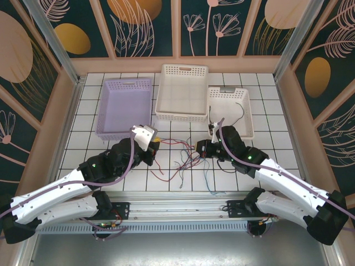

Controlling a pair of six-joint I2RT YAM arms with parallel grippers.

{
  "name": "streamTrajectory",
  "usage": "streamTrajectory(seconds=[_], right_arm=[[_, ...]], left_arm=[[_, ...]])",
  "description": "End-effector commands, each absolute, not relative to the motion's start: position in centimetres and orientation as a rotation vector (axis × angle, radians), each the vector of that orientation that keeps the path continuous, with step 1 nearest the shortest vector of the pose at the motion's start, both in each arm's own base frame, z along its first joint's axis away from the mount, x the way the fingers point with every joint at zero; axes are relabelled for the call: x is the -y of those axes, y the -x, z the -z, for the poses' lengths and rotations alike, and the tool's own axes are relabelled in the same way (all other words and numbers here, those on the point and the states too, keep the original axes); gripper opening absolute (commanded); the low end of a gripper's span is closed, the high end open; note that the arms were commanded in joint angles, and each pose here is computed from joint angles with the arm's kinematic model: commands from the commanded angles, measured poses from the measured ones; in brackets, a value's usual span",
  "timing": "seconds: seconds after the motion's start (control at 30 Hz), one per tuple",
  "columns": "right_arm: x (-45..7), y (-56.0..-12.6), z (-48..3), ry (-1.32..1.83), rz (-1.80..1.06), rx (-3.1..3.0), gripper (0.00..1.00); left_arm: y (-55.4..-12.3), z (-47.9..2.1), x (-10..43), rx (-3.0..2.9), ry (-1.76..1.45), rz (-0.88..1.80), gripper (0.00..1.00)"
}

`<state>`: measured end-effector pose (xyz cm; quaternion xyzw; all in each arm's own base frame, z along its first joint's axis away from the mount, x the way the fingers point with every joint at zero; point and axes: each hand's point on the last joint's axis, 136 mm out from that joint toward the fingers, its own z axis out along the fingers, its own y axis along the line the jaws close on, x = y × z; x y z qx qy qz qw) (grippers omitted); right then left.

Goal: Untangle the cables

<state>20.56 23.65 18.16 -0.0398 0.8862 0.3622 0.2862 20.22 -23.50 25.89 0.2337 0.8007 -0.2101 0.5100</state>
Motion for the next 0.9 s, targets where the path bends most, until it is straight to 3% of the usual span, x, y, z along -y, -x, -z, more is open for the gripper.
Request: streamTrajectory(seconds=[0.0, 0.47, 0.87], right_arm=[[-21.8, -21.6, -20.3, 0.054, -0.883, -2.307, 0.0], [-10.7, -25.8, -24.7, -0.23, -0.542, -2.17, 0.0], [-3.7, -26.1, -26.5, -0.402, -0.38, -2.099, 0.0]], left_arm=[[-20.3, -25.3, 23.3, -1.935, -0.571, 0.491, 0.0], [-21.0, -23.0, 22.2, -2.016, -0.583, 0.338, 0.0], [-21.9, -24.1, 16.4, -2.002, -0.429, 0.072, 0.0]])
